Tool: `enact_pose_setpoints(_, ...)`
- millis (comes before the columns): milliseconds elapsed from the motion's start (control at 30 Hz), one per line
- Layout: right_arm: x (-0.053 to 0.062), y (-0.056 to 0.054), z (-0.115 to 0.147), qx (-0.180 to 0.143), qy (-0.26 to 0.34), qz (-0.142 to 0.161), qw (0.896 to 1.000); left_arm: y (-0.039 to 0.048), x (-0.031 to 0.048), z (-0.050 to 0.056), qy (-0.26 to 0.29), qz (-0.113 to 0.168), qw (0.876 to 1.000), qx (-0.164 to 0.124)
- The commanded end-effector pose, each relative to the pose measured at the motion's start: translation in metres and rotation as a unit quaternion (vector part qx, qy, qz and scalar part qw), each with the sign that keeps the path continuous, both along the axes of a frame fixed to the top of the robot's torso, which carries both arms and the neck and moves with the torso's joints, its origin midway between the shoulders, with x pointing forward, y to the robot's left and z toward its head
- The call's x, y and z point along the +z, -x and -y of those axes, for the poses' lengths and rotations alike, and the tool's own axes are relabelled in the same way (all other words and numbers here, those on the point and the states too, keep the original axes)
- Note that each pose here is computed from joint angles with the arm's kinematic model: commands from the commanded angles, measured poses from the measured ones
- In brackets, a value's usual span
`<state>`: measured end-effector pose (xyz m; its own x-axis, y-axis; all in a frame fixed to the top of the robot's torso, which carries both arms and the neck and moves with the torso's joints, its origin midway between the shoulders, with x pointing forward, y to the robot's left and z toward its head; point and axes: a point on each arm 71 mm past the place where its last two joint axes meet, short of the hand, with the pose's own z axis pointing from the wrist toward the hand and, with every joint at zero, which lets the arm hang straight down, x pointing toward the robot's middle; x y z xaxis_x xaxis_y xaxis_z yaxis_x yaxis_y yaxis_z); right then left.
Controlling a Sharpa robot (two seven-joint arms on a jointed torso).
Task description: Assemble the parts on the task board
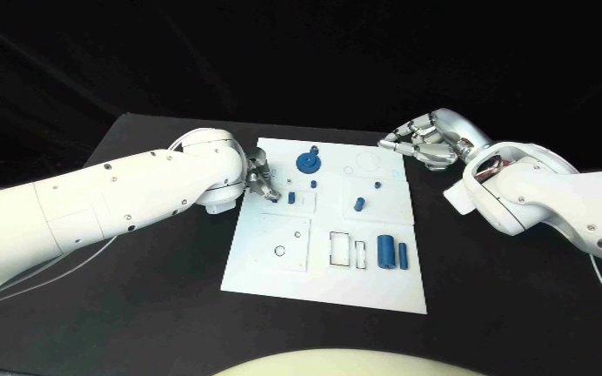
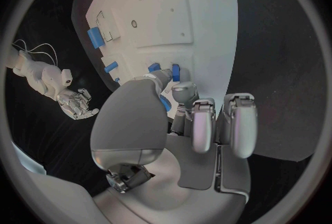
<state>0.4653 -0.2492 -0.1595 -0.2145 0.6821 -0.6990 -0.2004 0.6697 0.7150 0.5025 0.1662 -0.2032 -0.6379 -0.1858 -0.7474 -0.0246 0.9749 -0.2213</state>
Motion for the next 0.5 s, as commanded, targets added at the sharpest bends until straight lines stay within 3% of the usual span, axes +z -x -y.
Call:
enact_pose_setpoints(33, 0.0000, 0.0007, -0.0012, 0.007, 0.003, 0.001, 1.000, 0.0018, -0.0021, 0.0008, -0.016, -0.011, 1.000, -0.004)
enact_pose_setpoints(500, 0.0000, 0.0007, -0.0014, 0.007, 0.002, 0.002, 1.000, -0.0005, -0.0017, -0.0002, -0.015, -0.004, 1.000, 0.008)
